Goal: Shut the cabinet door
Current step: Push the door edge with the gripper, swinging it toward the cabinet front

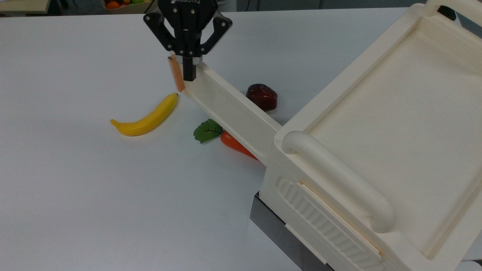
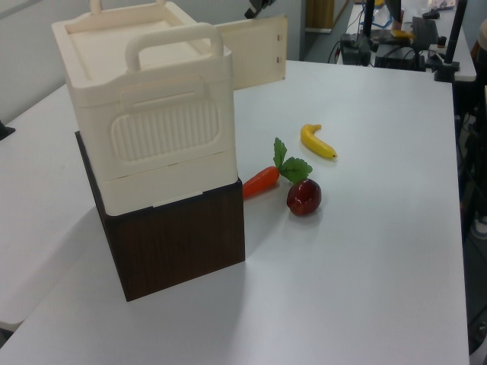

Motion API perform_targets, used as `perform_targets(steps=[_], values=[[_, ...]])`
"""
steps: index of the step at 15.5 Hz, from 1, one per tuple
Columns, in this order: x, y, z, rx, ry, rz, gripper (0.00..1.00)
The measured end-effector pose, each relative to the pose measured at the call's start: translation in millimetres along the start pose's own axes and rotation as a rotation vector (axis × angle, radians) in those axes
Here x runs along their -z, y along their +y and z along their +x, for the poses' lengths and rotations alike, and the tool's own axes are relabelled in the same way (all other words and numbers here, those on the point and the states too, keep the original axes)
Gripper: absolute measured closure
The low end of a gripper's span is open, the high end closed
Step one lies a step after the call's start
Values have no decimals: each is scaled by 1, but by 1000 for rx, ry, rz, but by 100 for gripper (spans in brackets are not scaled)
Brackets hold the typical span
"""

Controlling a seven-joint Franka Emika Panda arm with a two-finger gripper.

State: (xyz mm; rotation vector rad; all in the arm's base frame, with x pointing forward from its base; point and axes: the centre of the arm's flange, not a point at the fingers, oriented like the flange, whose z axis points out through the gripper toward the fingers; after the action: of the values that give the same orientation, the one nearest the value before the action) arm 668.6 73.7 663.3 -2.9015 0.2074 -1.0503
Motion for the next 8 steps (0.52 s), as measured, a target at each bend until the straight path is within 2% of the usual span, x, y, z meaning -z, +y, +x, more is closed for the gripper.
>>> perform_targets(steps=[3, 8], values=[[2, -16, -7, 4, -36, 15, 99], [12, -39, -15, -25, -84, 91, 99]])
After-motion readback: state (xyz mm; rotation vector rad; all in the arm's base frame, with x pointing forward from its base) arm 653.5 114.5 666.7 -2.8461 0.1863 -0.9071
